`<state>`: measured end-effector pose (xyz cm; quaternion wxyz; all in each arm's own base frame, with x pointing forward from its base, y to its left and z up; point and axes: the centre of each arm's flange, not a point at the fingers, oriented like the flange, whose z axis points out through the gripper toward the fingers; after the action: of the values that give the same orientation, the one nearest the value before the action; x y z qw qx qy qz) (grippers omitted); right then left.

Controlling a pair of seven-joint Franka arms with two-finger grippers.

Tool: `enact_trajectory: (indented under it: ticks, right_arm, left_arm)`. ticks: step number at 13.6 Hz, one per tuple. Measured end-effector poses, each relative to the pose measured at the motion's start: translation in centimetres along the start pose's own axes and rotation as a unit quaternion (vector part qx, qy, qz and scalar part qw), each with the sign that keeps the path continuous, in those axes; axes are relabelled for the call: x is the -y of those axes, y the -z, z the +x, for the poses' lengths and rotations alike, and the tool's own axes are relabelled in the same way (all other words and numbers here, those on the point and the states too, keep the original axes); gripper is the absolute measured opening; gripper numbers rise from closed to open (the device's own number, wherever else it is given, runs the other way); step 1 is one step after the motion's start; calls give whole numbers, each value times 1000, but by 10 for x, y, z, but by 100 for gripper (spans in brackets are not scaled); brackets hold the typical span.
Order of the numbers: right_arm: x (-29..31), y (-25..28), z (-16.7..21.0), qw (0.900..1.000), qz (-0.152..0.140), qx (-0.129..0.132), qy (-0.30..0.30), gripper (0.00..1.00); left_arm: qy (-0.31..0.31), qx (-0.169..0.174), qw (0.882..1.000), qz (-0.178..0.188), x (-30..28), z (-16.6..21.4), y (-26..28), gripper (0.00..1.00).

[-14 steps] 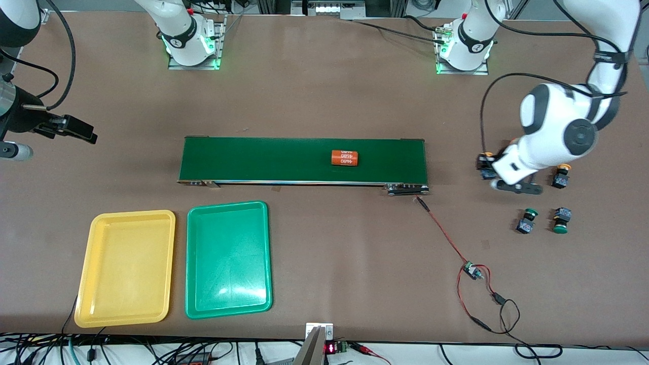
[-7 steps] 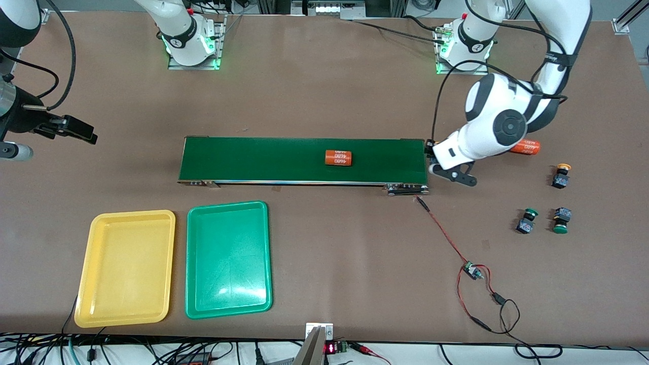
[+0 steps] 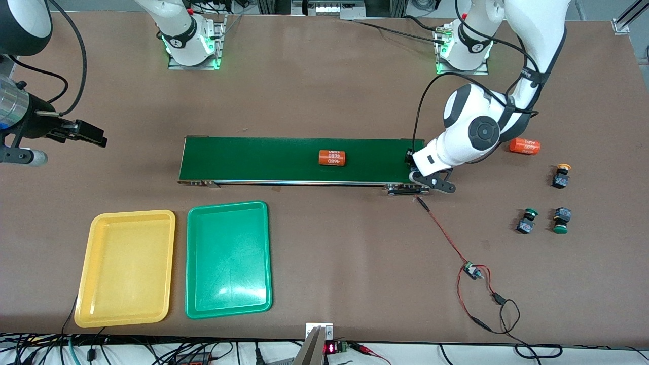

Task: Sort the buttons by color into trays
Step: 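Set the yellow-capped button on the belt and open the left gripper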

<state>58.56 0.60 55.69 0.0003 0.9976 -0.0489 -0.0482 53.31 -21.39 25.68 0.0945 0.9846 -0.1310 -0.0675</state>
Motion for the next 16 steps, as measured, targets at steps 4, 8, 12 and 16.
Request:
enact_trajectory:
  ticks: [4, 8, 12, 16]
  right_arm:
    - [24, -1, -3, 1000, -2, 1, 22, 100]
    - [19, -4, -1, 999, -2, 3, 38, 100]
    - [17, -6, 1, 998, -2, 6, 68, 100]
    - [16, -6, 1, 996, -2, 6, 89, 100]
  left_arm:
    - [-5, 0, 1000, 0, -13, 2, -2, 44]
    - [-16, 8, 1000, 0, -27, 0, -11, 44]
    - [-17, 15, 1000, 1, -28, -3, -16, 44]
    - [-17, 11, 1000, 1, -27, -2, -13, 67]
